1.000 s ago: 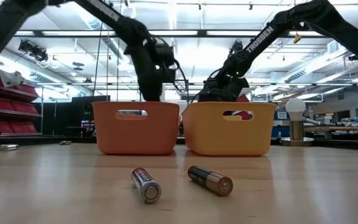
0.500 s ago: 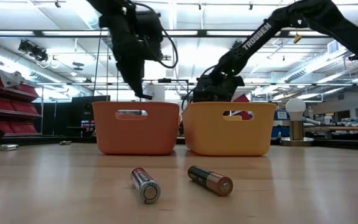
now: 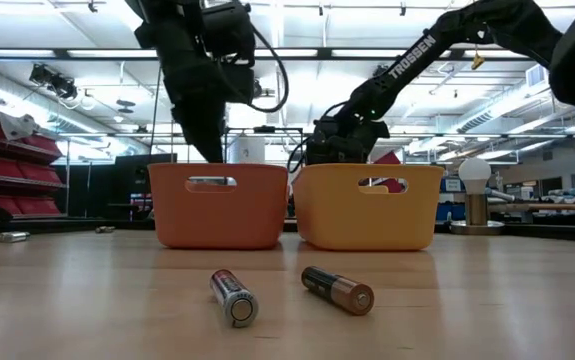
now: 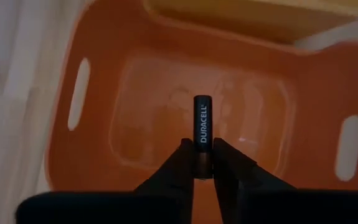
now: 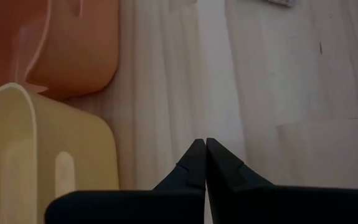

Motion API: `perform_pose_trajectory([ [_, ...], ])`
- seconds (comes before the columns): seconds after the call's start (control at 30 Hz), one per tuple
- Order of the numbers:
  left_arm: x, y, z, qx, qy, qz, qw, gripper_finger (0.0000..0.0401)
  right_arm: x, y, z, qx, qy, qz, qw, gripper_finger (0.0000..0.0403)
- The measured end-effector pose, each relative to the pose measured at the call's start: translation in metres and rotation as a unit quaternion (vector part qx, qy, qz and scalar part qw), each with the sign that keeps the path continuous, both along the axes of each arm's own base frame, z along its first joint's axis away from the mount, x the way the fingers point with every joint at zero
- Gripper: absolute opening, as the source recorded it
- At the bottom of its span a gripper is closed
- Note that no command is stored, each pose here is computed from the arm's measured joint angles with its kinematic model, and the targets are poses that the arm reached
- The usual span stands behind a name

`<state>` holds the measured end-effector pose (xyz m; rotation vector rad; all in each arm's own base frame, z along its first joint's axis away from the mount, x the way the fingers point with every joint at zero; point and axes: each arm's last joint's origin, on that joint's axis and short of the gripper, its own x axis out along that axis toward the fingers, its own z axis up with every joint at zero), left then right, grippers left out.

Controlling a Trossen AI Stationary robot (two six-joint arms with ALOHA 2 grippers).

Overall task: Sort batteries
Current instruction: Put the black battery into the orange bin

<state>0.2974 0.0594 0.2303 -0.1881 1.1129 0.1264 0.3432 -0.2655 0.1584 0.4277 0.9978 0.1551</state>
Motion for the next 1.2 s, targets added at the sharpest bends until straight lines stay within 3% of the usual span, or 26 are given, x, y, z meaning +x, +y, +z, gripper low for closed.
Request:
perform_pose_trajectory([
  [0.3, 0.003, 0.001, 0.003, 0.023, -0.011, -0.002, 1.000, 0.0115, -0.008, -0.004, -0.001, 0.011, 0.014, -0.007, 1.000, 0.0000],
  [0.47, -0.005, 0.005, 0.010, 0.055, -0.001, 0.062, 0.997, 0.0135, -0.008, -0.006, -0.001, 0.005, 0.008, -0.007, 1.000, 0.0000],
  [0.67, -0.032, 0.013, 0.041, 0.097, -0.027, 0.143, 0.985, 0.0138, -0.006, -0.005, 0.000, 0.002, 0.005, -0.004, 1.000, 0.0000],
  [0.8, -0.057, 0.017, 0.062, 0.151, -0.047, 0.248, 0.956, 0.0138, -0.002, -0.001, 0.000, 0.004, -0.003, 0.004, 1.000, 0.0000],
  [0.93, -0.082, 0.022, 0.066, 0.204, -0.036, 0.377, 0.903, 0.0138, 0.003, 0.001, 0.002, 0.017, -0.038, 0.021, 0.999, 0.0000],
  [1.03, -0.093, 0.029, 0.058, 0.205, -0.014, 0.438, 0.875, 0.0138, 0.004, 0.002, 0.003, 0.023, -0.050, 0.028, 0.998, 0.0000],
  [1.2, -0.103, 0.044, 0.030, 0.183, 0.017, 0.506, 0.843, 0.0138, 0.005, 0.003, 0.003, 0.023, -0.057, 0.033, 0.998, 0.0000],
])
